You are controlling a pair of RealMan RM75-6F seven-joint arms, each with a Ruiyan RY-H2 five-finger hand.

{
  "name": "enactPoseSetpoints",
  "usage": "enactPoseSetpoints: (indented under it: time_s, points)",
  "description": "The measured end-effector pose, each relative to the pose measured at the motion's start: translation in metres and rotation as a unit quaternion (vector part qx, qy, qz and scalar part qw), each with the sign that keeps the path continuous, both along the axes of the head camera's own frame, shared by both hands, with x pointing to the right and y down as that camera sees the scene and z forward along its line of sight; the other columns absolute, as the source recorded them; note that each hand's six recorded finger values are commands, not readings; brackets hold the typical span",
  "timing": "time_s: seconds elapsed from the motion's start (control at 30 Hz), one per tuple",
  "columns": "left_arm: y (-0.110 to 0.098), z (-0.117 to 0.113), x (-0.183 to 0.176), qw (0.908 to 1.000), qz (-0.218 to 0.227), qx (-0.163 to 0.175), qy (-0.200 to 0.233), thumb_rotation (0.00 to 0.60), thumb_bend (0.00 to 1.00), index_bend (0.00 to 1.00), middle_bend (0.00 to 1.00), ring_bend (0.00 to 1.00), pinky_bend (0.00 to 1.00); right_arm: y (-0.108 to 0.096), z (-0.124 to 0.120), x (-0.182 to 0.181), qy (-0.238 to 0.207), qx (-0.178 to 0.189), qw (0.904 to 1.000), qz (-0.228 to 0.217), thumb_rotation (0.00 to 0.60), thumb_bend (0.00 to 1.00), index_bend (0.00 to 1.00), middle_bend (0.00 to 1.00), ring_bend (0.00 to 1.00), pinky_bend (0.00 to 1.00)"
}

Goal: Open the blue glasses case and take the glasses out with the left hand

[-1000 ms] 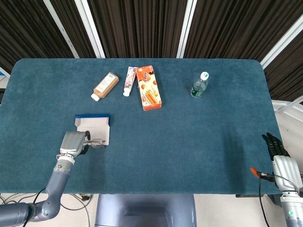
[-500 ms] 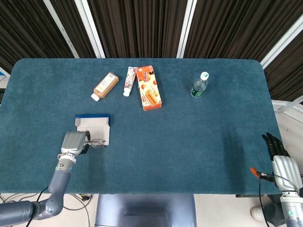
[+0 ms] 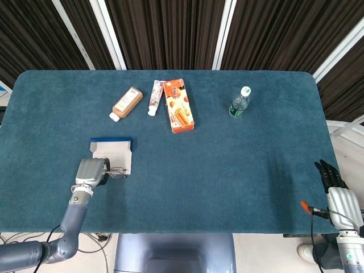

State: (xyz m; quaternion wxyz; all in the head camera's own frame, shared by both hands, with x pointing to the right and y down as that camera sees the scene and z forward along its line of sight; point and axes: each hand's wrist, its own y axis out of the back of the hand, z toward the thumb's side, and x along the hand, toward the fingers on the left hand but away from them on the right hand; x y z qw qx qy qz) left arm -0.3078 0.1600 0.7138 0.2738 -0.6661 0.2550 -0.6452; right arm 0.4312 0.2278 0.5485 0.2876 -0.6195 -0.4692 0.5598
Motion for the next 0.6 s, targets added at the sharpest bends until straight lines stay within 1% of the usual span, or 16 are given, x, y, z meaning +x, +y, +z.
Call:
enactPoseSetpoints:
  time_s: [0.13,0.3,0.4,0.6]
  points:
    - [-0.0007,0.0003,0.0016,1.0,-0.004,0.002,0.005,0.6,0.43,0.54,1.0,0.91,1.0,0.0002,-0.0002,-0.0001,0.0,0.0,1.0,0.0,0.6,0.27,0.0,0.0,0.0,0.23]
    - [-0.0005,0.0013,0.0021,1.0,-0.004,0.003,0.005,0.6,0.48,0.56,1.0,0.92,1.0,0.0002,-0.0001,-0.0002,-0.001,0.0,1.0,0.0,0.6,0.27,0.0,0.0,0.0,0.23]
    - [-0.0002,0.0013,0.0028,1.0,-0.004,0.004,0.007,0.6,0.49,0.57,1.0,0.92,1.0,0.0003,-0.0002,0.0,-0.001,-0.001,1.0,0.0,0.6,0.27,0.0,0.0,0.0,0.23]
    - [-0.0005,0.0,0.0037,0.9999,-0.005,0.006,0.01,0.6,0.5,0.58,1.0,0.92,1.0,0.0002,-0.0002,0.0,-0.001,0.0,1.0,0.001,0.6,0.27,0.0,0.0,0.0,0.23]
